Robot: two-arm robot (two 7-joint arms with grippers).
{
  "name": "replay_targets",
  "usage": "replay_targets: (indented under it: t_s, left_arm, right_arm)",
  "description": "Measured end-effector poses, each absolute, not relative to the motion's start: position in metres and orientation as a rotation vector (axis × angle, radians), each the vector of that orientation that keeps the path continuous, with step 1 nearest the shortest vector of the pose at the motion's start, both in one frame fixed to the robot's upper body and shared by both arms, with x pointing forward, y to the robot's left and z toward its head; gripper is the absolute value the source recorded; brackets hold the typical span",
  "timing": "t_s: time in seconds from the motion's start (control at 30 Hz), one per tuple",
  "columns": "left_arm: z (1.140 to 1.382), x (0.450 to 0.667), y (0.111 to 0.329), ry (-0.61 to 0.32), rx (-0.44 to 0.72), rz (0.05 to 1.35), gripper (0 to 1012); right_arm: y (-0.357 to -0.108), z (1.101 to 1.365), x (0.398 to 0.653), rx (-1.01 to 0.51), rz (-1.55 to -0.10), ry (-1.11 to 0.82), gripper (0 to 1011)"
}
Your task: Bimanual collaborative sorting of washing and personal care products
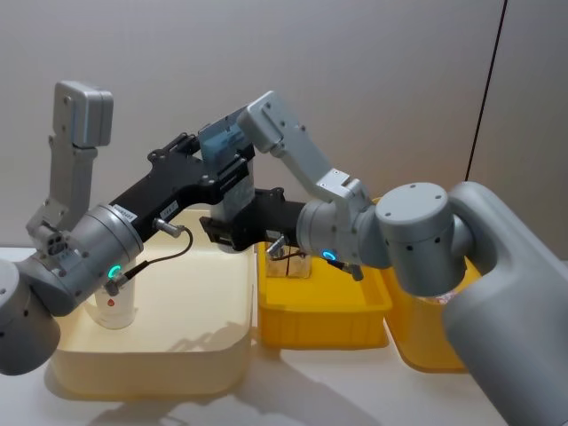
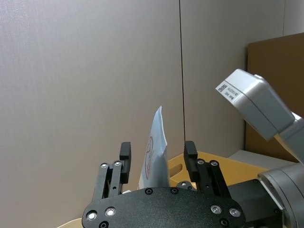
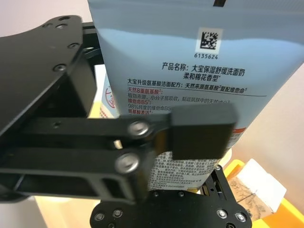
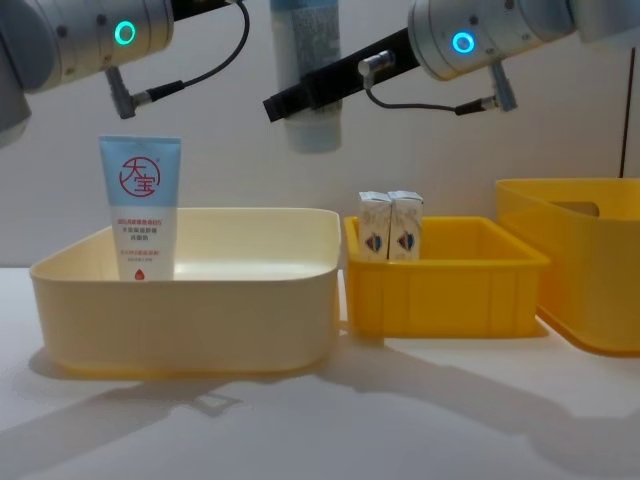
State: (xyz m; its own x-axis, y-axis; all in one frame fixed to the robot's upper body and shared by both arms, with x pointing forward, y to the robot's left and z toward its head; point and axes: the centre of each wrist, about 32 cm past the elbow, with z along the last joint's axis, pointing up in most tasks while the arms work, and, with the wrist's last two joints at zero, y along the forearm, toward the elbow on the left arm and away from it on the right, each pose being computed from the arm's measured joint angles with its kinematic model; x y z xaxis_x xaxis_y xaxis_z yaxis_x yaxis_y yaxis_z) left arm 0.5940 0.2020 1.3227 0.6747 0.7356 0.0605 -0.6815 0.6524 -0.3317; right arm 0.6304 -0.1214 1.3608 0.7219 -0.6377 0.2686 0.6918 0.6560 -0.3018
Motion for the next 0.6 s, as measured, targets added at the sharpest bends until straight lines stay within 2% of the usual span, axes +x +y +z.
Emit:
replay_targets:
  t_s: [0.03,0.13,0.4,0.6]
  left_arm:
    - [1.323,0.594,0.202,-0.197,-0.294,0.81,695]
    - [1.323,0.594,0.202,-0.197,-0.294,0.81,796]
    - [1.323,0.594,0.202,-0.196,-0.293,0.811,1003]
    - [1.322,0.594,0.202,-0.196,-0.293,0.811,1003]
  right_arm:
    - [-0.122,1.361,0.63,-0.399,-0.76,-0.145,598]
    - [-0.126,1.362,0.629,-0.389,-0.78,-0.154,598]
    - [-0.143,1.366,0.627,-0.368,-0.866,-0.175,598]
    - [-0.16,1.371,0.626,-0.362,-0.947,-0.181,598]
